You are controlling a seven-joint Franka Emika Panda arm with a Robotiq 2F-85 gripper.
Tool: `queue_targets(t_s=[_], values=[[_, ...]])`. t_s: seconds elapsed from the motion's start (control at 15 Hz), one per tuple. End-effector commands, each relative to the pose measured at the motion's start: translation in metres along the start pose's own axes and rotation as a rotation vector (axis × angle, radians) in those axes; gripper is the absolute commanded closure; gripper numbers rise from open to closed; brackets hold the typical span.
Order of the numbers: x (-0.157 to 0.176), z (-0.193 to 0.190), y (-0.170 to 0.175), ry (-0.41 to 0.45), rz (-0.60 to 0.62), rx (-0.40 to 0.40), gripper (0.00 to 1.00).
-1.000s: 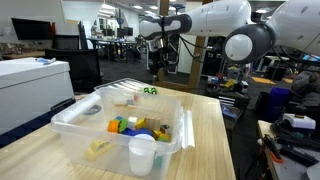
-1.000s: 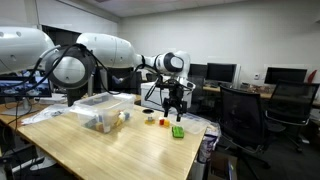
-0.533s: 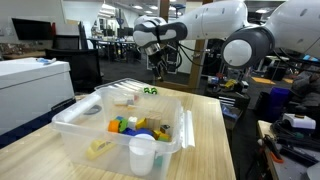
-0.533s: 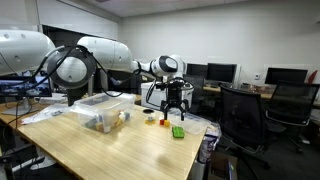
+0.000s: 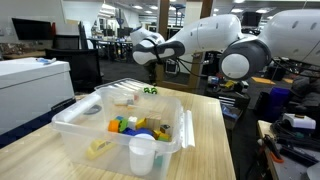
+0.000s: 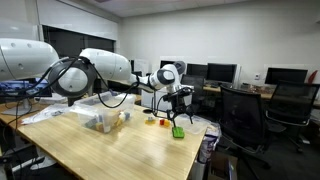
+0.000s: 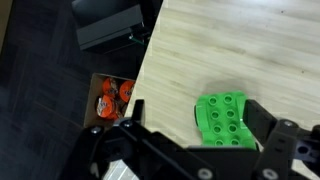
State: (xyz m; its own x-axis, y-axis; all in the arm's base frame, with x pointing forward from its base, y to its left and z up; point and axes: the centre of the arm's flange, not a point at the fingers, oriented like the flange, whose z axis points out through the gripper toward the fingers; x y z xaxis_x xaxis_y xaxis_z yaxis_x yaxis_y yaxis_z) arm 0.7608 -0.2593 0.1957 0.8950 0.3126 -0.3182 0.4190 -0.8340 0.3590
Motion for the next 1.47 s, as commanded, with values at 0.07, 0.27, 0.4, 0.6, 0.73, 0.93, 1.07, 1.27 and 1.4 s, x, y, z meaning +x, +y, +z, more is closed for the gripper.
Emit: queue_targets(t_s=[0.07,0.27,0.4,0.6,0.73,0.93,1.07,1.27,1.4], values=[[0.020,0.013,0.008,0.089,-0.044,-0.005,0.00],[0.016,0.011,0.007,0.114,-0.031,-0.006,0.00],[0.010,0.000,0.006,0.139,-0.023,-0.001,0.00],[-0.001,-0.021,0.007,0.195,-0.014,0.028,0.00],[-0.012,-0.026,0.010,0.209,-0.013,0.041,0.00],[-0.023,-0.015,0.013,0.175,-0.026,0.054,0.00],[-0.032,-0.006,0.014,0.127,-0.070,0.085,0.00],[-0.040,0.001,0.014,0.079,-0.119,0.133,0.00],[-0.040,-0.001,0.011,0.039,-0.142,0.187,0.00]])
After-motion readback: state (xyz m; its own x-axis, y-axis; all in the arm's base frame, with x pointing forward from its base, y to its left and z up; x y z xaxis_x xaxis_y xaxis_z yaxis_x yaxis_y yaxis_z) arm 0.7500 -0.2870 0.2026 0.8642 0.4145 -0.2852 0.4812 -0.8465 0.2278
